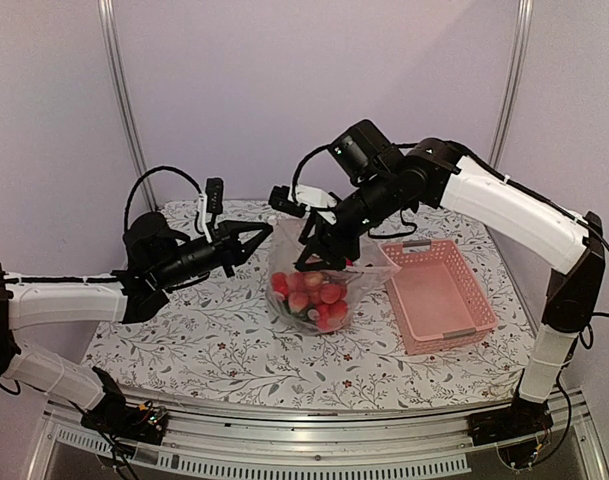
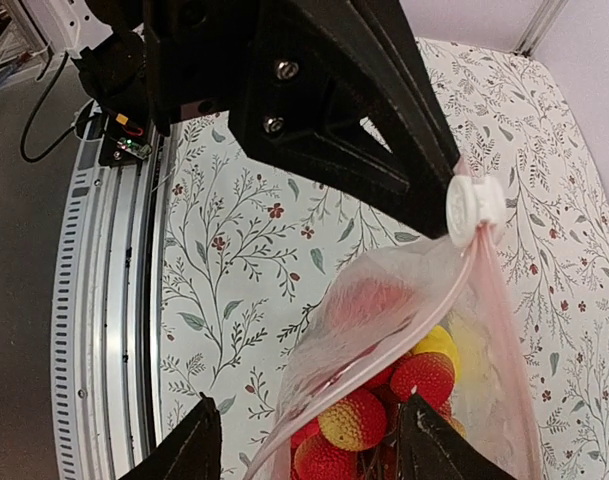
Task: Place the food in the zip-top bag and seal the zipper
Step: Pass from the left arm to the right, then hold the zipper food storage bag at the center of the board.
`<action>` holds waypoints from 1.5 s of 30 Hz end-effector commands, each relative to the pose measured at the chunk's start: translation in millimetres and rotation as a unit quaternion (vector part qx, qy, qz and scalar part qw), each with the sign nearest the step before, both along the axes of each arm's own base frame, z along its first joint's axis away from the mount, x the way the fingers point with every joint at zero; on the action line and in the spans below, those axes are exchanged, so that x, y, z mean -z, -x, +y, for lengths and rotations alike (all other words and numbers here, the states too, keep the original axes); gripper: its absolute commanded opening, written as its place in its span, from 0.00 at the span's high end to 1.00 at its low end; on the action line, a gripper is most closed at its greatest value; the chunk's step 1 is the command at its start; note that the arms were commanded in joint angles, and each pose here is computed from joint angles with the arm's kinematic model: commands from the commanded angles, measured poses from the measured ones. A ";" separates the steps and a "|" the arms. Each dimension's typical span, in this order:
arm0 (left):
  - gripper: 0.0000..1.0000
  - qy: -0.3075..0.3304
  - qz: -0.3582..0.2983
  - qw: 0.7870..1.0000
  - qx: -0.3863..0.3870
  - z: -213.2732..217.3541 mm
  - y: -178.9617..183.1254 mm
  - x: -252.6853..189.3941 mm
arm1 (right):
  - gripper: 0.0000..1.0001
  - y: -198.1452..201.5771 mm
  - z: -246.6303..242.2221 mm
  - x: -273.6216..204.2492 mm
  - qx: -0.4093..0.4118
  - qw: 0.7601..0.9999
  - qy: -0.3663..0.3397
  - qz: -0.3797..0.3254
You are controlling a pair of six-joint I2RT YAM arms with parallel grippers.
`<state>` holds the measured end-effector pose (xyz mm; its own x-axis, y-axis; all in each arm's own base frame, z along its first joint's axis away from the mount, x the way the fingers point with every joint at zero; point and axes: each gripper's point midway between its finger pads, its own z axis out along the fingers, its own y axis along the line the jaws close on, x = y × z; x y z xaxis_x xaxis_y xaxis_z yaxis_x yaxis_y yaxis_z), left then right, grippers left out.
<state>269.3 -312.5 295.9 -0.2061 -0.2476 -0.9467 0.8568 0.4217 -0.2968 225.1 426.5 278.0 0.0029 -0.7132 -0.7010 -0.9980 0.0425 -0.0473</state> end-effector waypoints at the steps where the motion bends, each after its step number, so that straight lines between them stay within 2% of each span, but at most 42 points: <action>1: 1.00 0.002 -0.022 1.000 0.014 -5.8 8.0 -21.4 | 0.43 -18.8 13.7 -25.6 0.049 0.998 -0.034 -0.021; 3: 1.00 0.000 -0.023 1.000 0.012 -6.5 9.8 -23.1 | 0.49 -27.9 18.5 -27.5 0.065 0.997 -0.036 -0.029; 6: 1.00 -0.002 -0.024 1.000 0.013 -5.9 12.9 -24.7 | 0.65 -37.1 23.4 -30.1 0.079 0.995 -0.040 -0.037; 12: 1.00 -0.011 -0.022 1.000 0.003 -2.5 13.6 -24.4 | 0.89 -26.6 26.8 -31.8 0.040 0.998 -0.047 -0.034; 13: 0.97 -0.013 -0.022 1.000 0.000 -1.8 13.3 -23.3 | 0.92 -23.8 26.8 -31.9 0.034 0.998 -0.047 -0.030; 16: 0.70 -0.021 -0.017 1.000 -0.011 -0.4 9.7 -16.8 | 0.98 -16.9 25.0 -31.9 0.015 0.998 -0.047 -0.028; 17: 0.66 -0.024 -0.018 1.000 -0.009 -1.2 9.7 -14.5 | 0.98 -15.2 24.8 -31.5 0.011 0.998 -0.047 -0.026; 19: 0.63 -0.032 -0.020 0.999 0.000 -4.4 10.7 -9.8 | 0.99 -11.7 23.0 -36.3 0.001 0.998 -0.052 -0.032; 28: 0.70 -0.050 -0.054 0.994 0.079 -23.8 27.6 -6.0 | 1.00 -2.5 15.4 -40.5 -0.021 0.997 -0.053 -0.044; 35: 0.83 -0.065 -0.061 0.990 0.106 -30.0 33.3 -1.5 | 1.00 -5.4 11.1 -41.4 -0.017 0.997 -0.048 -0.060; 41: 0.98 -0.073 -0.059 0.989 0.111 -33.1 32.6 1.1 | 0.99 -7.9 9.3 -41.2 -0.011 0.997 -0.045 -0.066; 45: 1.00 -0.072 -0.057 0.990 0.103 -30.9 31.9 -2.5 | 0.97 -9.1 6.9 -42.5 -0.009 0.996 -0.042 -0.074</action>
<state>241.2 -339.5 289.0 -0.1389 -0.0730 -0.9876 0.9471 0.2816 -0.1541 238.7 439.2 302.3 0.0885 -0.6727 -0.7346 -0.9884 0.0321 -0.1484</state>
